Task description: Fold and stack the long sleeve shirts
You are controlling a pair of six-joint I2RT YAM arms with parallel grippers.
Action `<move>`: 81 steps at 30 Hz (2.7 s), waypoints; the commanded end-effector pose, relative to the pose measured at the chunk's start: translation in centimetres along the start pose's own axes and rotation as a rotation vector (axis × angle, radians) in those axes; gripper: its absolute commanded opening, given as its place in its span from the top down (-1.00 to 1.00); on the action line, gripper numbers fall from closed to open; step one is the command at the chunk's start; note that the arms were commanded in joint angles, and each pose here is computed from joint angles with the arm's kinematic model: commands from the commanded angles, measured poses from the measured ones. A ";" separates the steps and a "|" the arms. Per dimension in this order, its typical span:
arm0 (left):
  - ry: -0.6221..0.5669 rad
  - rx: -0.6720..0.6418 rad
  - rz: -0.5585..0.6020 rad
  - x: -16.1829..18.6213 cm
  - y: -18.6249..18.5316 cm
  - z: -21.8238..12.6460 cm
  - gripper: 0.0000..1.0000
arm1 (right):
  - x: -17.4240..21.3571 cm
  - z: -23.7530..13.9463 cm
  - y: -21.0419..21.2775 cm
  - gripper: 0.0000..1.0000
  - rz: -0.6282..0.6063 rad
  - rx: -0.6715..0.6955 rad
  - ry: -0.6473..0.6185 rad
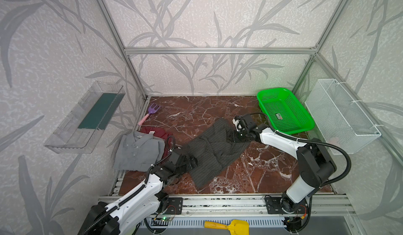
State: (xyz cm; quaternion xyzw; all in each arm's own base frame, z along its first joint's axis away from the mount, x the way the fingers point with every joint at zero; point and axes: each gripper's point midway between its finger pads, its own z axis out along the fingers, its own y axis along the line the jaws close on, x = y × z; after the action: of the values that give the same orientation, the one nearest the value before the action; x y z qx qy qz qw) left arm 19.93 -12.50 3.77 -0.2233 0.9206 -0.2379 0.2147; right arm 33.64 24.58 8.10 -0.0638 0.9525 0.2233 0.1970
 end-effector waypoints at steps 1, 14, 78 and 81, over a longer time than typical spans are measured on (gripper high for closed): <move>0.031 -0.018 -0.028 1.1 1.2 0.8 -0.73 | 0.1 1.6 -0.8 0.07 0.007 0.017 -0.003; -0.016 0.011 -0.005 0.4 0.7 1.4 -0.14 | 1.9 3.9 -1.7 0.07 0.059 0.013 0.053; 0.354 -1.018 0.803 -13.3 -6.0 -8.0 1.00 | 4.6 0.3 -1.5 0.08 0.123 -0.076 -0.044; 0.333 -1.103 0.870 -14.2 -6.6 -7.9 1.00 | 4.5 0.0 -1.1 0.08 0.128 -0.098 -0.050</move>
State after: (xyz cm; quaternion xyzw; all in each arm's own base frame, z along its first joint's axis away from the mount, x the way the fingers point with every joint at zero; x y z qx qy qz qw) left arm 29.97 -9.58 15.50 0.0883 0.9617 0.2585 0.0218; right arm 30.07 22.86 4.73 -0.0066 0.9454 0.2598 0.1967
